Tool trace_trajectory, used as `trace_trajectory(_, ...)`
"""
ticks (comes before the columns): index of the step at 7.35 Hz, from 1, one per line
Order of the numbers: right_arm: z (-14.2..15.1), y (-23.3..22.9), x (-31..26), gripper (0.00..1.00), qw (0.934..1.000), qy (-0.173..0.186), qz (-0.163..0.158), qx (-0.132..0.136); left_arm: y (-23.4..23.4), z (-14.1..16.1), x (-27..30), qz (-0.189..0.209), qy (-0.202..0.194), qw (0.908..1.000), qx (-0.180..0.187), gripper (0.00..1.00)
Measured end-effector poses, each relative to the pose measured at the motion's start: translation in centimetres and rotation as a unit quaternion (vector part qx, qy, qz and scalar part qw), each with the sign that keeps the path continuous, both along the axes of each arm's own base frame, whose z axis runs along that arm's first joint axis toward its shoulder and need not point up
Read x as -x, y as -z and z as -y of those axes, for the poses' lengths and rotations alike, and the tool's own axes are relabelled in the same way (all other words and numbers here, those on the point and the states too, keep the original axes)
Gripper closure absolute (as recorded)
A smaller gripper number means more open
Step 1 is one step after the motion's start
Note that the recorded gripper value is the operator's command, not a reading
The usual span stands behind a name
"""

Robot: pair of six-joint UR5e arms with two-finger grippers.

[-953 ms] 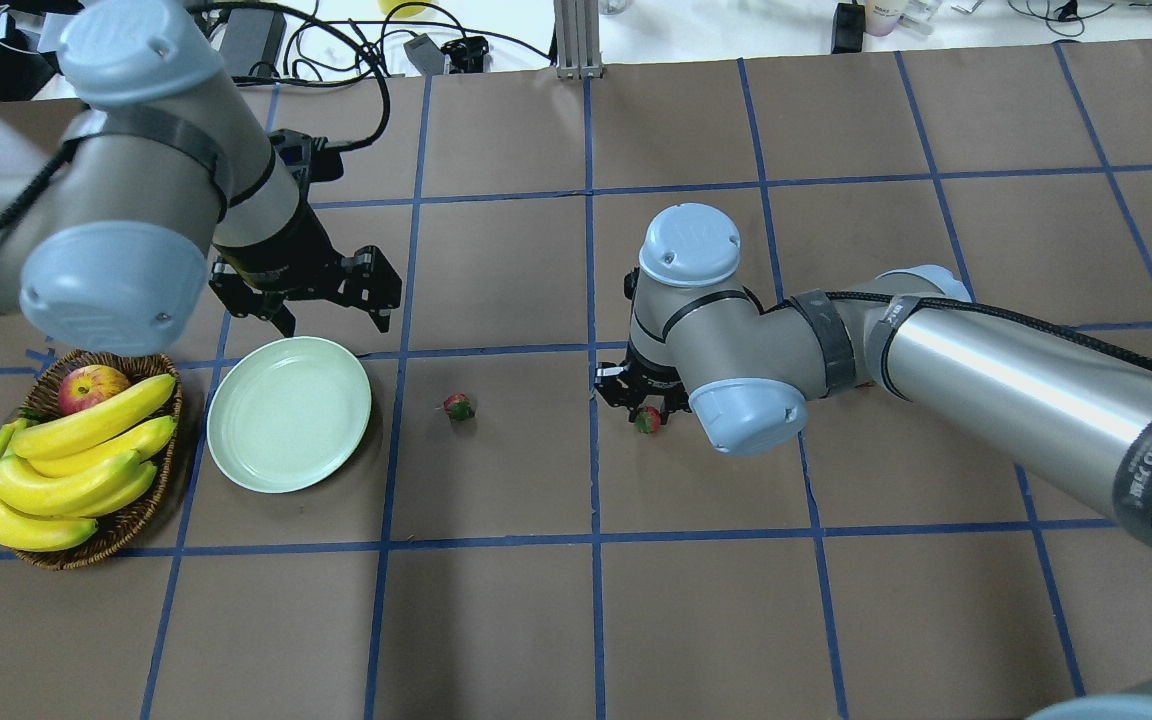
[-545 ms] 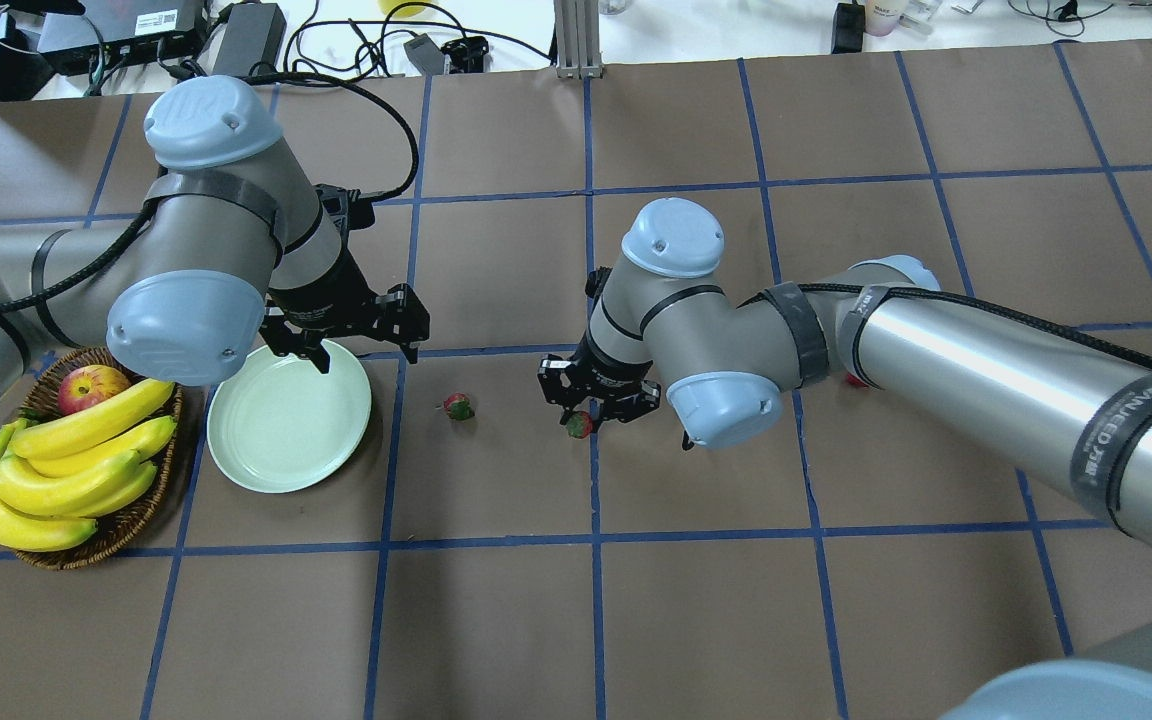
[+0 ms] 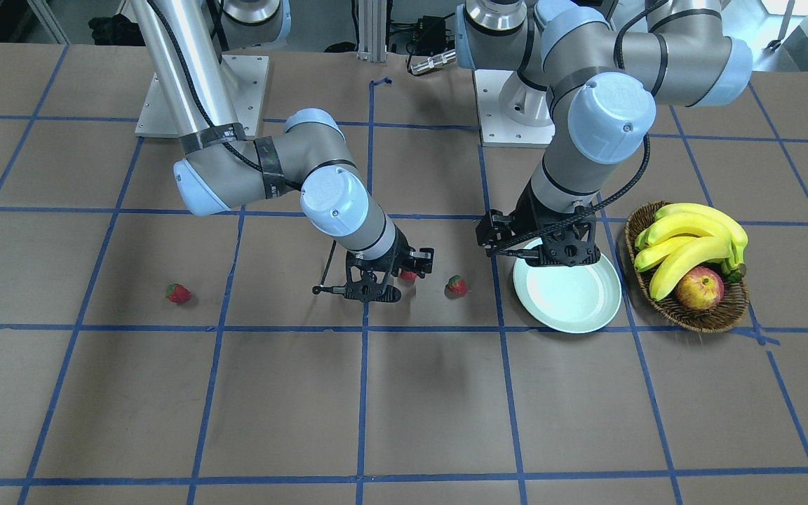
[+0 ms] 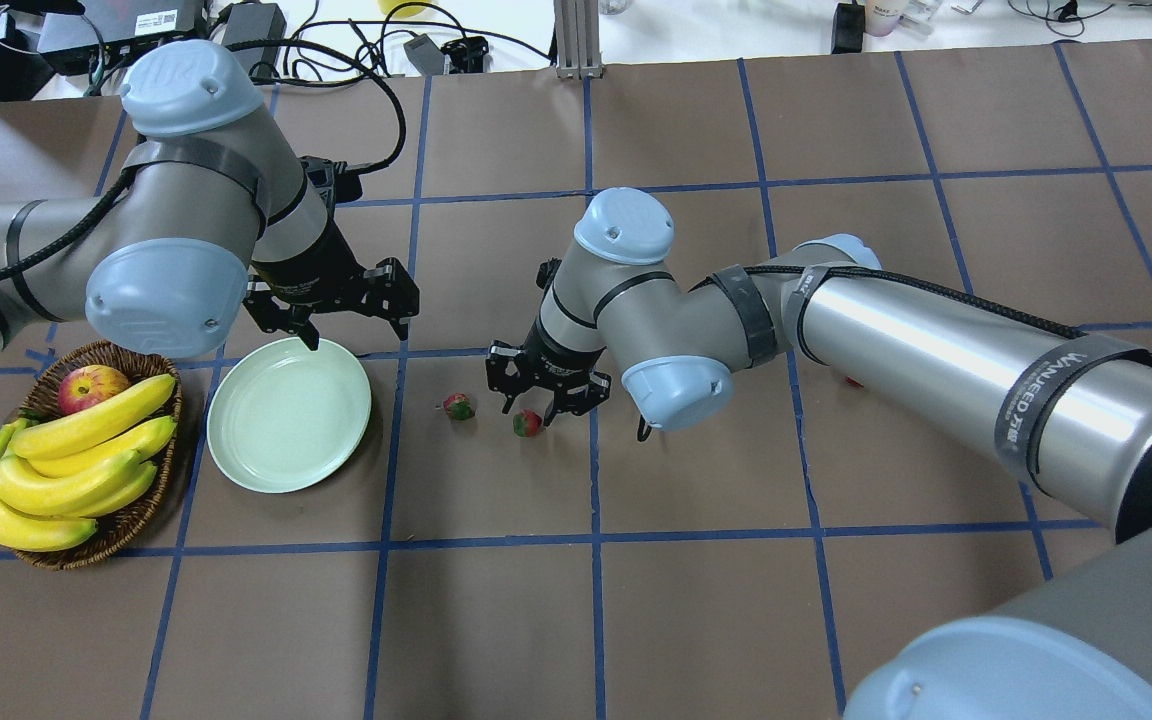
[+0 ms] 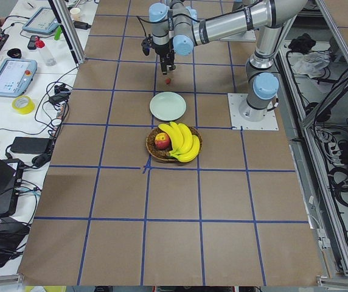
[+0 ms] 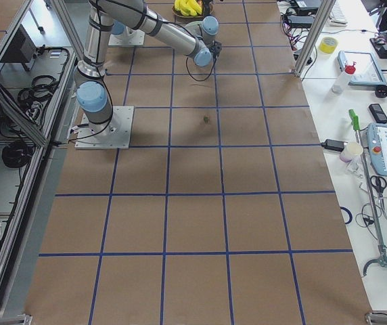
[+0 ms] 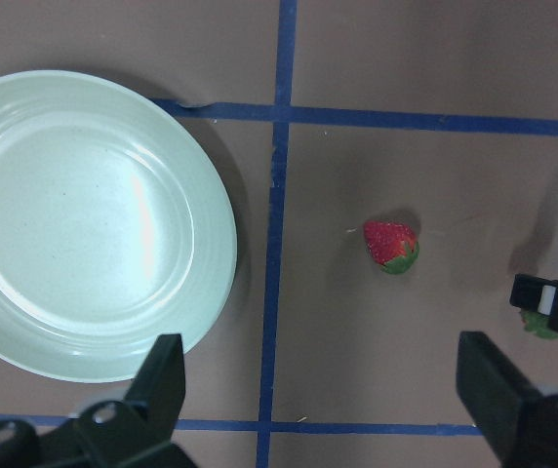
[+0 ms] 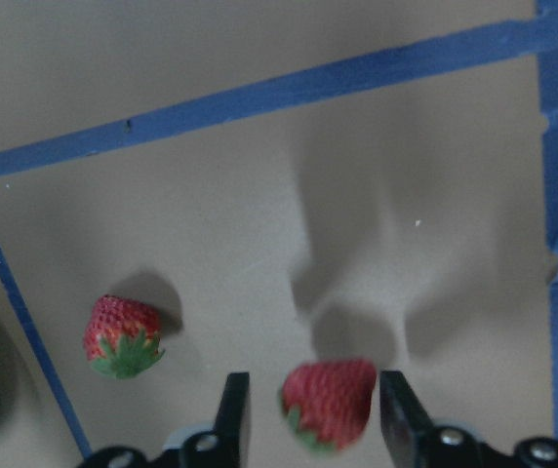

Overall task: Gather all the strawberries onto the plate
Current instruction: 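Carry the strawberry toward the plate and release it beside the first, then grasp the farthest strawberry with the right gripper while the left gripper reaches the strawberries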

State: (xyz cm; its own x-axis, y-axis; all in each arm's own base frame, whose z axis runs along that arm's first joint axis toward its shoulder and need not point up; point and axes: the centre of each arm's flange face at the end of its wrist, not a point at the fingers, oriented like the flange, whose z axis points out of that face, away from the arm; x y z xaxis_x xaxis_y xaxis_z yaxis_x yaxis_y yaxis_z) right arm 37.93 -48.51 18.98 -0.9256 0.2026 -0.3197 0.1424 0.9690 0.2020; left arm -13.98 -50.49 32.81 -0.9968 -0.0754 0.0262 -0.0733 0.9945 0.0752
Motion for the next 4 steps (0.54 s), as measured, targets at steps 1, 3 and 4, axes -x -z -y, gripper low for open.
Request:
trace_trajectory(1,0.3,-0.8,1.3,0.00,0.9992,-0.019,-0.031,0.018,0.1,0.0,0.0,0.000,0.000,1.0000,-0.001,0.00)
trace_trajectory(3,1.7,-2.4,5.5,0.00,0.9933,-0.057,-0.087,0.049,0.8,-0.2,0.1,-0.001,-0.003,1.0000,-0.009,0.00)
trace_trajectory(4,3.0,-3.5,8.7,0.00,0.9910,-0.060,-0.104,0.059,1.5,-0.4,0.3,-0.003,-0.006,0.9999,-0.015,0.00)
